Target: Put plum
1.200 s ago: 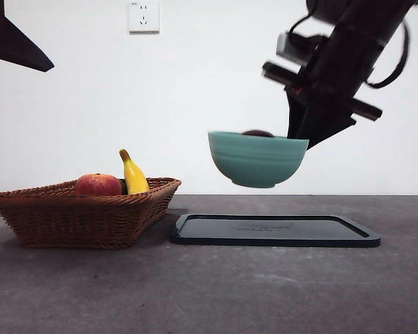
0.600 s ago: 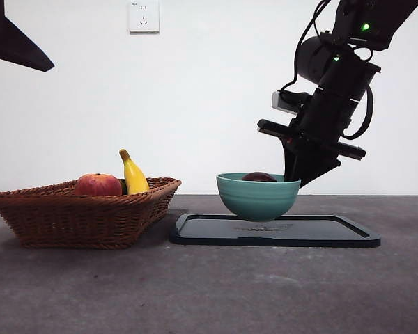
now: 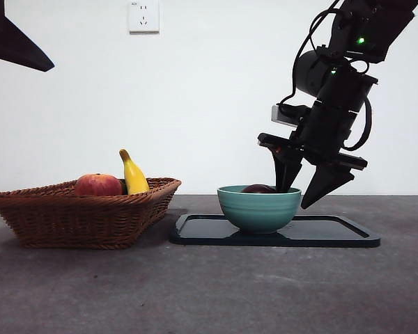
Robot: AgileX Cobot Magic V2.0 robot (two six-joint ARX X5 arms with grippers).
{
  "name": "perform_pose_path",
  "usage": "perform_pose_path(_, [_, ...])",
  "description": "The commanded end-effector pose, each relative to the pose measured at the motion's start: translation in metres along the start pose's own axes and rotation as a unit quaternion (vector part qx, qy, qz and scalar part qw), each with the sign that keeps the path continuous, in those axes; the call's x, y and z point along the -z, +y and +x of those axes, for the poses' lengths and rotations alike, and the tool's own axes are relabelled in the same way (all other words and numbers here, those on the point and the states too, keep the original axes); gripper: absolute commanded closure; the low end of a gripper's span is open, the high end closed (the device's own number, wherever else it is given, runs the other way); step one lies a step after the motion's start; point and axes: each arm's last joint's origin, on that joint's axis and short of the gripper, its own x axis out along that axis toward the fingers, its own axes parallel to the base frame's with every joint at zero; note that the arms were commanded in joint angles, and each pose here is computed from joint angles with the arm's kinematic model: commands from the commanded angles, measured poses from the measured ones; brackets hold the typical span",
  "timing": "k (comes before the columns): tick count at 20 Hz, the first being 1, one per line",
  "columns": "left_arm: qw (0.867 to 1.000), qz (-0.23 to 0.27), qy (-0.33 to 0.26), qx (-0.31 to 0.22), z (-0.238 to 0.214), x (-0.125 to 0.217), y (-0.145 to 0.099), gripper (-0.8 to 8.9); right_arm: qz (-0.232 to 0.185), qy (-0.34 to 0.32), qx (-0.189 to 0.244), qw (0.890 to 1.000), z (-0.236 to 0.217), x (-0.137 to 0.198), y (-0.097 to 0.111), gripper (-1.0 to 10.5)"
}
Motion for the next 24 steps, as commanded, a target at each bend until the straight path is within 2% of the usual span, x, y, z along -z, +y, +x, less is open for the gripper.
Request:
perform_pose_path(1, [1.0, 0.006, -0.004, 0.005, -0.001, -0.004, -0.001, 4.09, -0.003, -0.041, -0.001, 0.999, -0.026, -0.011, 0.005, 7.0])
perform_pose_path(4, [1.0, 0.008, -0.005, 0.004, -0.001, -0.004, -0.001, 4.09, -0.019, -0.094, -0.009, 0.995, -0.082, -0.014, 0.017, 7.0])
perform_pose_path(7, [1.0, 0.008, -0.005, 0.004, -0.001, -0.004, -0.001, 4.09, -0.043, -0.132, -0.033, 0.99, -0.152, 0.0, 0.032, 7.0])
perform_pose_path(10, [1.0, 0.01, -0.007, 0.004, -0.001, -0.004, -0.001, 4.09, -0.069, -0.163, -0.032, 0.984, -0.218, 0.029, 0.042, 7.0])
perform_pose_path(15, [1.0, 0.01, -0.007, 0.004, -0.001, -0.004, -0.001, 4.09, -0.087, -0.178, -0.032, 0.98, -0.287, 0.084, 0.049, 7.0])
perform_pose_path(19, [1.0, 0.01, -0.007, 0.004, -0.001, -0.004, -0.002, 4.09, -0.099, -0.196, -0.071, 0.973, -0.312, 0.131, 0.05, 7.0])
perform_pose_path(22, [1.0, 0.01, -0.007, 0.004, -0.001, -0.004, -0.001, 4.09, -0.102, -0.192, -0.083, 0.973, -0.305, 0.166, 0.044, 7.0])
perform_pose_path(24, [1.0, 0.01, -0.007, 0.004, -0.001, -0.004, -0.001, 4.09, -0.105, -0.179, -0.114, 0.972, -0.293, 0.191, 0.039, 7.0])
